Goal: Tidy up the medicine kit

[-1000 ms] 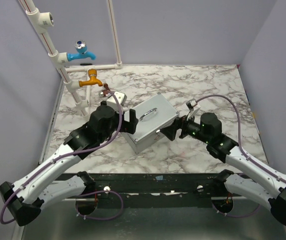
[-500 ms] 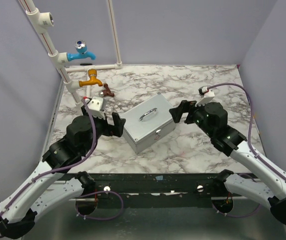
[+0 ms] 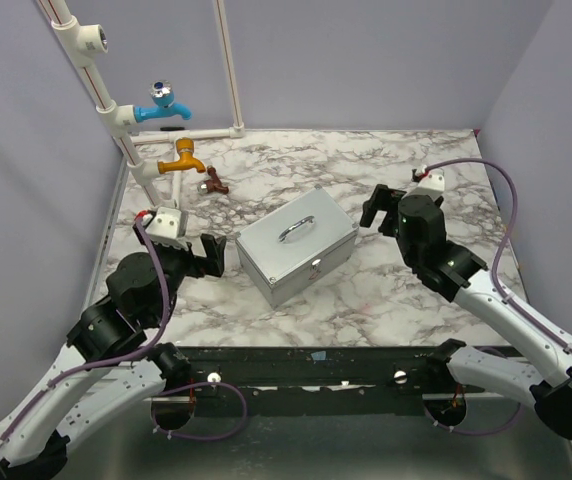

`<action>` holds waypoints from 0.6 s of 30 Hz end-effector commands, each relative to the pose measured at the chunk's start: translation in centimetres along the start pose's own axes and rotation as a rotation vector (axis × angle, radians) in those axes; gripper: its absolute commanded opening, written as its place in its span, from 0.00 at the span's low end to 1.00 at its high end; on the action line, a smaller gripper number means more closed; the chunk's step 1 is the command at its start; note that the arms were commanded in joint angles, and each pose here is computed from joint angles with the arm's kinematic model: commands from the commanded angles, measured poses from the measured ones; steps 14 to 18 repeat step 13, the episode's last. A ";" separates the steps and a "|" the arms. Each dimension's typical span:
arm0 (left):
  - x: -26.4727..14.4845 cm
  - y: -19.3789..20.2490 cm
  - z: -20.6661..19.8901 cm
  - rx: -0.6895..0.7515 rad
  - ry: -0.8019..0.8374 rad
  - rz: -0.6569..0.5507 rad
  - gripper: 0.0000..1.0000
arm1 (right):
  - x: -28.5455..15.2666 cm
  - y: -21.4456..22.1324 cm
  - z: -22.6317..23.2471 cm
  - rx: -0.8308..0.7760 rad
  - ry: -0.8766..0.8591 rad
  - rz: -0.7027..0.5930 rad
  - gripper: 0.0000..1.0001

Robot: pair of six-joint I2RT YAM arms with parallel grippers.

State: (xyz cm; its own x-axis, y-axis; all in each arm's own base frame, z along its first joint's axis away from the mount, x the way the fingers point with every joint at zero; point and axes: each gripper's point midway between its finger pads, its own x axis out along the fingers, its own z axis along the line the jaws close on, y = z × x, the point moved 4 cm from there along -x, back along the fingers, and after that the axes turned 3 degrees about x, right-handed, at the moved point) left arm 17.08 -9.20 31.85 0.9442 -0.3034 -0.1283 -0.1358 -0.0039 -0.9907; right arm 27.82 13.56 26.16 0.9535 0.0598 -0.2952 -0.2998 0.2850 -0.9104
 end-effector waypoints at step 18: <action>0.4 2.0 1.7 0.057 -0.096 -0.039 0.99 | -0.5 -0.1 -2.9 0.065 0.162 -0.095 1.00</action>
